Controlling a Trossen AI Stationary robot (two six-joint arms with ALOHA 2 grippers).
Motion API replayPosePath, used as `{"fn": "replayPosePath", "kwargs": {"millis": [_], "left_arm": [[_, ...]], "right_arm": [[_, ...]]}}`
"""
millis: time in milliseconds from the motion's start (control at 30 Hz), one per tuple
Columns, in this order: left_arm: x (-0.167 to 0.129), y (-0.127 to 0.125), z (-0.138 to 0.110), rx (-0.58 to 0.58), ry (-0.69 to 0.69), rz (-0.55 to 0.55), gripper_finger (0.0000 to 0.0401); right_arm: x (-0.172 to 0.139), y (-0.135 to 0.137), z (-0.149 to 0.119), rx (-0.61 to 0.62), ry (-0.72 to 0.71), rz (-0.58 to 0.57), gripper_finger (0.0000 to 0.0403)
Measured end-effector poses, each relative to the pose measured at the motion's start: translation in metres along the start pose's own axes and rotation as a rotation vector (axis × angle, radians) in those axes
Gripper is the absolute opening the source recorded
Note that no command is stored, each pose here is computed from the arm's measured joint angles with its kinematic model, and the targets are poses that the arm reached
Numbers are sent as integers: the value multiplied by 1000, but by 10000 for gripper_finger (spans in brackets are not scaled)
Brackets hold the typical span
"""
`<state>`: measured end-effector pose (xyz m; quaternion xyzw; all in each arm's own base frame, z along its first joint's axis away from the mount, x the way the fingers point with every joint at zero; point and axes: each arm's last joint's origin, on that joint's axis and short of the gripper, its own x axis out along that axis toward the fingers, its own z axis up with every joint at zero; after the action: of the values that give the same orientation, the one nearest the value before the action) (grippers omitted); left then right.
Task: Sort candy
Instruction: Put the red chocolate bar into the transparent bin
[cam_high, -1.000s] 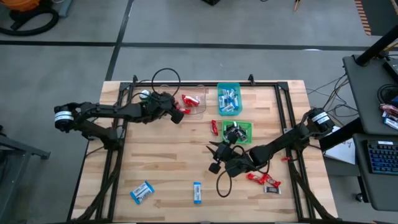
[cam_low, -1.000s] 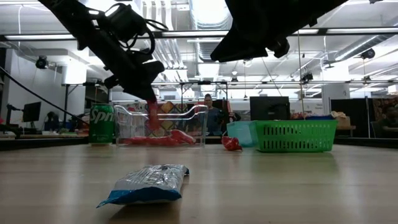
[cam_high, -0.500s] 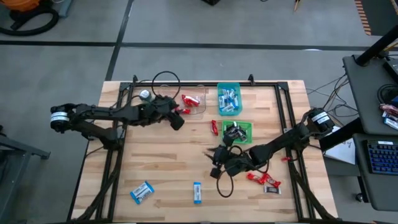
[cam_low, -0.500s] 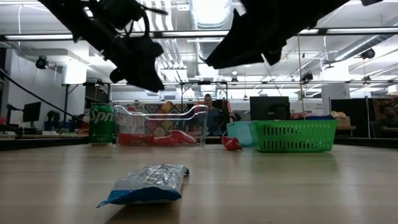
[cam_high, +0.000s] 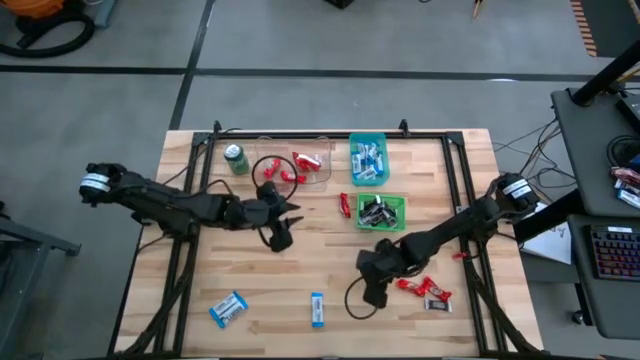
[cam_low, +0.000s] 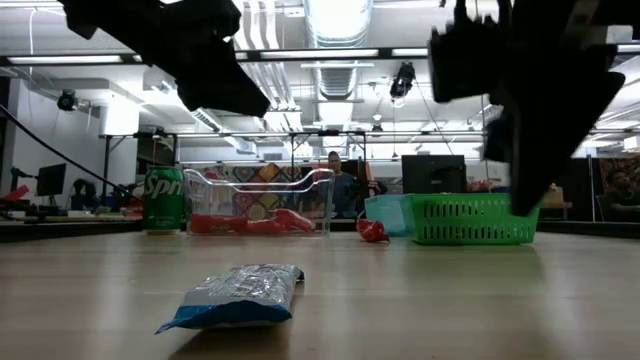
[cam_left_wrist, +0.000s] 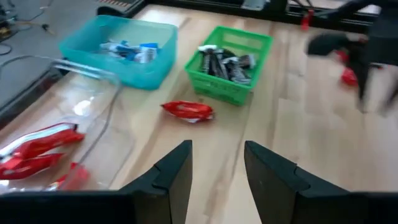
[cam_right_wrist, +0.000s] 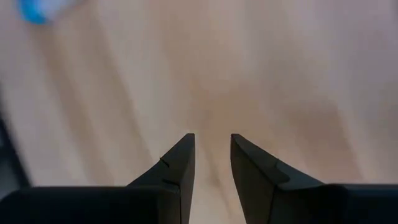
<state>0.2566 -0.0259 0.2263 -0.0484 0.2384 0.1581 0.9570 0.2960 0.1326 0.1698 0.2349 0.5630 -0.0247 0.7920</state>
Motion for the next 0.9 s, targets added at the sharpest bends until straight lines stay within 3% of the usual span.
{"fn": "replayPosePath", "kwargs": {"millis": [133,233,400,533,900], "left_arm": [[-2,-6,-1,6,-7,-22,129],[-2,-6,1,1,-19,-25,129],[-1,-7,0,0,-19,-25,129],[0,-7,0,-1,-24,-26,129],[0,-8,2,-9,-38,-30,129]], "right_arm": [[-16,-2,-5,152,137,-163,91],[-28,4,-8,183,190,-229,91],[-33,15,-17,146,212,-248,91],[-31,16,-25,195,249,-244,91],[-13,-6,-50,227,324,-343,91]]}}
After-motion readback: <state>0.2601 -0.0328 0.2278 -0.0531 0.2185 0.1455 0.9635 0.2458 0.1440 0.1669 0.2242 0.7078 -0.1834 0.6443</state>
